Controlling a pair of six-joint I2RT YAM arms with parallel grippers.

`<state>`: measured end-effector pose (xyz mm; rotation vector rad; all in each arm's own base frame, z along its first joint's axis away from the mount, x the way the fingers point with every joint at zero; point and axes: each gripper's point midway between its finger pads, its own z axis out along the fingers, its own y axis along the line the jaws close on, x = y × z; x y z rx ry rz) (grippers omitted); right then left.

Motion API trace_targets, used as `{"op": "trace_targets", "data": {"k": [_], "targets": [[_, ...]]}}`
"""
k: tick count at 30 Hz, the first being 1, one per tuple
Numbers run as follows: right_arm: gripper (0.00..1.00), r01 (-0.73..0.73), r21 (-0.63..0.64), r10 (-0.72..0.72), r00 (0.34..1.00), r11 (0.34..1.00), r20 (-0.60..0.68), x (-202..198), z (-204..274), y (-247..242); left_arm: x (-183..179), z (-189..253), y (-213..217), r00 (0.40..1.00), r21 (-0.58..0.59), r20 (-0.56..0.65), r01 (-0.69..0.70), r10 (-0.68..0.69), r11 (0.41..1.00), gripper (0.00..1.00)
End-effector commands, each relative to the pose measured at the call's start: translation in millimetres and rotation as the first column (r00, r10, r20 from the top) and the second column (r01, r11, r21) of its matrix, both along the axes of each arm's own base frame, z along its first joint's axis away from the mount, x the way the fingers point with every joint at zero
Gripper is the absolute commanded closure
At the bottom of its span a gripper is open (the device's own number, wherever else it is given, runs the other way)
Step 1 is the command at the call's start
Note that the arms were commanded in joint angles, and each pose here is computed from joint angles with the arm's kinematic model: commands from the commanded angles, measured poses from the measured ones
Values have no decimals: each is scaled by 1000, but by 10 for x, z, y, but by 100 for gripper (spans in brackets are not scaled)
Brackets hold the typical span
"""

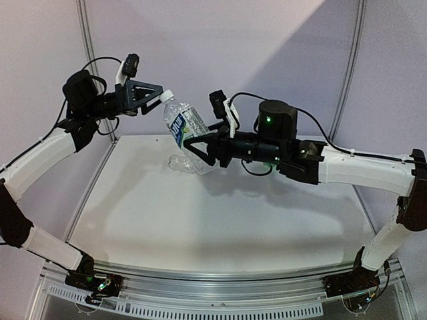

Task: Unscrew the bottle caps
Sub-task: Unscrew the bottle cap from the plastic bottle.

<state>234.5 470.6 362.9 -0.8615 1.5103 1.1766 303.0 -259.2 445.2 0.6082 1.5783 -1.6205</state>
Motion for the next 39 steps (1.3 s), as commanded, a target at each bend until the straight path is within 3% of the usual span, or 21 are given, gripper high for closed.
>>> {"op": "trace_targets", "data": {"k": [1,6,11,20,23,27,33,39], "targets": [[100,-19,2,19,1000,1000,-5,-24,30,70,-5,-4,-42,1000,8,14,25,-25,1000,29],[100,-16,-5,16,1000,1000,-4,-10,16,81,-30,4,-77,999,11,23,42,-42,999,33],[100,-6,-6,6,1000,1000,-1,5,24,74,-38,-33,-111,998,18,15,54,-54,998,48],[100,12,-14,-12,1000,1000,-6,37,1,69,-51,-47,-147,998,19,14,55,-55,998,42],[100,18,-19,-18,1000,1000,-7,42,-11,59,-46,-64,-166,998,21,7,57,-57,998,55],[100,21,-21,-22,1000,1000,-4,39,-4,44,-43,-93,-204,998,23,-3,63,-63,998,63],[100,37,-26,-37,999,999,0,60,-11,24,-9,-132,-248,998,29,-29,62,-61,998,100],[100,130,-66,-128,991,989,36,216,-64,-29,83,-235,-298,995,47,-95,38,-34,998,100]]}}
